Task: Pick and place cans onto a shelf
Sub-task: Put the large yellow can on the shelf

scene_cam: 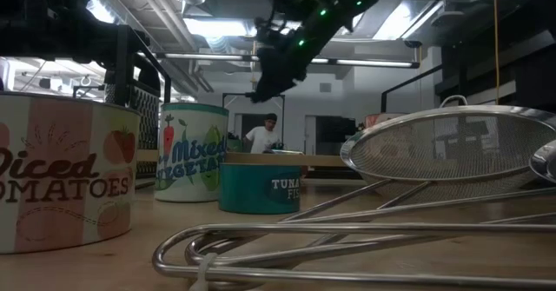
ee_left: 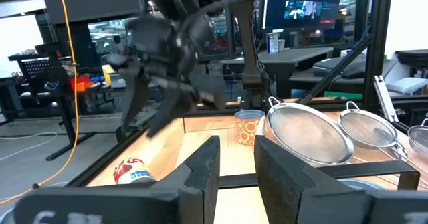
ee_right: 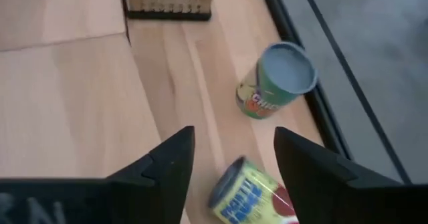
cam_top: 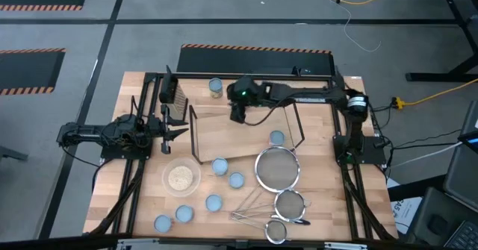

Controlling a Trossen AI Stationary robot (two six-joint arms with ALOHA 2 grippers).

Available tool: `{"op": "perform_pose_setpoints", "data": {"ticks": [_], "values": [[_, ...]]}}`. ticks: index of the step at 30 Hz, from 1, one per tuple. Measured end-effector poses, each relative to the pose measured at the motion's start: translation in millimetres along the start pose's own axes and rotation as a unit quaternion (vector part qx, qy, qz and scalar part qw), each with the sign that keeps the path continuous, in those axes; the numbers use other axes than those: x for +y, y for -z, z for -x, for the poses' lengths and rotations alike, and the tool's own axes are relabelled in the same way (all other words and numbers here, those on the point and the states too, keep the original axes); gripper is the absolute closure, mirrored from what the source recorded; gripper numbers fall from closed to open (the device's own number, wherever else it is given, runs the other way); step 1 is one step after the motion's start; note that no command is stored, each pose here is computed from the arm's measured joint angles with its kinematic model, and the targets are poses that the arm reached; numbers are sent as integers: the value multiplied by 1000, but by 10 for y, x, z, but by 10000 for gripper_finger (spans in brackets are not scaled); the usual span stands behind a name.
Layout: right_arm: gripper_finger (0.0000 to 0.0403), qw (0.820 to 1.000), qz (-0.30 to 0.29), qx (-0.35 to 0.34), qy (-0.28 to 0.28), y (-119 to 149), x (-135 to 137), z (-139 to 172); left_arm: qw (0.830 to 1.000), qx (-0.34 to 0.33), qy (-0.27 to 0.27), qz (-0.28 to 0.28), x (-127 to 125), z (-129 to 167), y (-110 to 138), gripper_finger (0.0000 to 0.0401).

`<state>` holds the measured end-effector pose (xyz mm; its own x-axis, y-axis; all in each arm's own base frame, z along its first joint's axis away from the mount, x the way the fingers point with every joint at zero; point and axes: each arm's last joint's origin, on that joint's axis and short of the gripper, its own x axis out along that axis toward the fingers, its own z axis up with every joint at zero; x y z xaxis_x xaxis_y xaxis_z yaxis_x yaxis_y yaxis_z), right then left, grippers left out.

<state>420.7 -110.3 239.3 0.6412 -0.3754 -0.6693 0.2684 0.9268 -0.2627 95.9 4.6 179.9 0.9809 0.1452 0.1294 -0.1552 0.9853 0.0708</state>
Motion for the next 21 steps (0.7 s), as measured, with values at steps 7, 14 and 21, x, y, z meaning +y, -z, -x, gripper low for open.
{"op": "perform_pose_setpoints", "data": {"ticks": [7,14,21], "values": [[191,995,51,56,70,170,71,-321,1000,4,0,0,0,0,7,315],[191,997,41,55,42,207,116,-393,1000,7,1,-1,-1,0,11,315],[191,997,41,60,41,235,121,-422,1000,7,1,-1,-1,0,12,315]]}}
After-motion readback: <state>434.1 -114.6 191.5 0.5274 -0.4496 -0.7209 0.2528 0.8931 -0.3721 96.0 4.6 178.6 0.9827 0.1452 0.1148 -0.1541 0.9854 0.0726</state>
